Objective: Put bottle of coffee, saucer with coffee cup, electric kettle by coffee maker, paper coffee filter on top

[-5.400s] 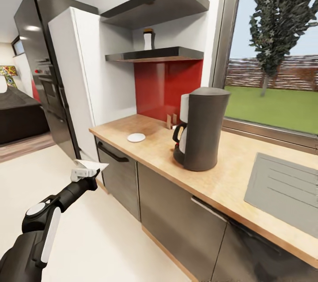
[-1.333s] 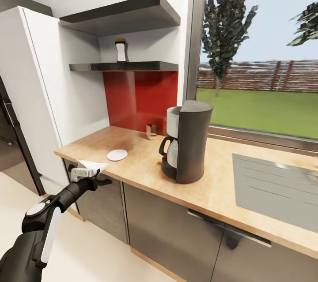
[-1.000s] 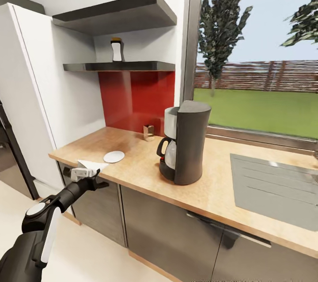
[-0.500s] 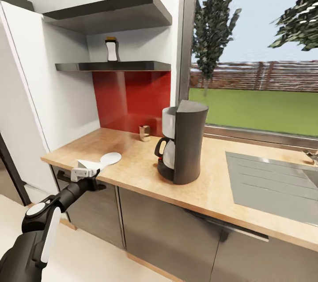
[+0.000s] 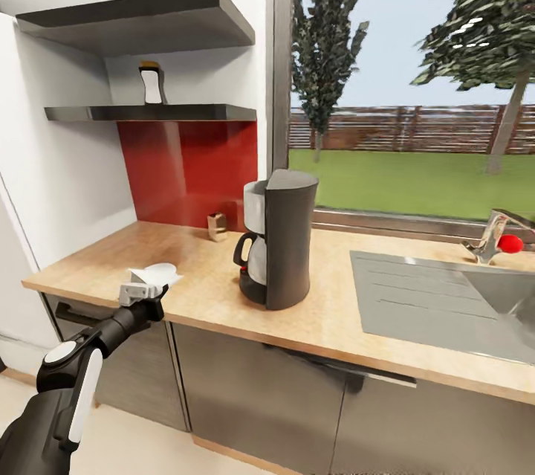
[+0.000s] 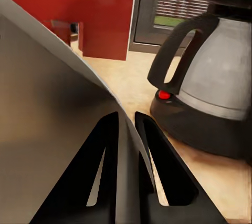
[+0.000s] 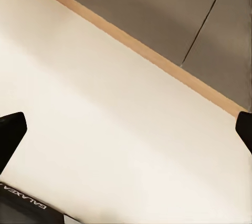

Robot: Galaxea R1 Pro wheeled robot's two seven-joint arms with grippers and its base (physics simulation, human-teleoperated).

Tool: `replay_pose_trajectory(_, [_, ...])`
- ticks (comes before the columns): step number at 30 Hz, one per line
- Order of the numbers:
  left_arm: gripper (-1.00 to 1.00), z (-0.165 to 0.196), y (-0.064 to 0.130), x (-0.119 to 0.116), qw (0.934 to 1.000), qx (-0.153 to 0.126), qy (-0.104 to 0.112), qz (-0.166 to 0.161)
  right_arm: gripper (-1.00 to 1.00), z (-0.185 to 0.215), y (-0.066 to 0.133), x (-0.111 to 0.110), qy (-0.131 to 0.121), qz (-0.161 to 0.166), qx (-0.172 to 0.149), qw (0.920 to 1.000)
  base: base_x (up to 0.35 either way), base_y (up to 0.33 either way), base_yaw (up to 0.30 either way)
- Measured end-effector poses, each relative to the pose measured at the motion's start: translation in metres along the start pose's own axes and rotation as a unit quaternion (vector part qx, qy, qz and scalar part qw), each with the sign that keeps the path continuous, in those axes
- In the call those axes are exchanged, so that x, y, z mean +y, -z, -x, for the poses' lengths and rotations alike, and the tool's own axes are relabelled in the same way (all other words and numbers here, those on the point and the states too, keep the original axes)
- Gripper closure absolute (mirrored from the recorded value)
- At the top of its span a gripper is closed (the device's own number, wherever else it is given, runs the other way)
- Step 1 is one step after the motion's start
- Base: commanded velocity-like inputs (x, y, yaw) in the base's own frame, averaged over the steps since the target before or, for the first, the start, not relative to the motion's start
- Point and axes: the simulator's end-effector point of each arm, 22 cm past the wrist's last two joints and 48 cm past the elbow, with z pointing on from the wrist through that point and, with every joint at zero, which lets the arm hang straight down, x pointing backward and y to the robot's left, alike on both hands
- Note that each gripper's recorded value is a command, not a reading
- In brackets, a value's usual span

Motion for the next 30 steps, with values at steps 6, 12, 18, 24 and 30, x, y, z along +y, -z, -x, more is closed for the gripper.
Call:
replay_pose_trajectory(6, [1.0,0.001,0.001,0.0,1.0,-0.001,0.0,0.0,-1.0,0.001,0.0,0.0,0.0,0.0,-0.001,1.0,0.0,0.0,-0.272])
replay_pose_trajectory(12, [1.0,0.003,0.001,-0.001,1.0,-0.003,-0.001,0.0,-1.0,0.002,0.0,-0.001,0.001,-0.001,-0.003,1.0,0.0,0.0,-0.265])
replay_pose_trajectory(18, [1.0,-0.003,-0.001,-0.009,0.9999,0.012,0.006,-0.007,-1.0,0.003,0.0,-0.001,0.001,-0.001,-0.003,1.0,0.0,0.0,-0.042])
replay_pose_trajectory(24, [1.0,-0.013,0.001,-0.018,0.9971,0.064,0.041,-0.011,-1.0,0.003,0.0,-0.001,0.002,-0.001,-0.004,1.0,0.0,0.0,-0.003])
replay_pose_trajectory(30, [1.0,0.001,-0.004,-0.009,0.994,0.093,0.056,-0.008,-1.0,0.003,0.0,-0.002,0.002,-0.002,-0.004,1.0,0.0,0.0,0.0])
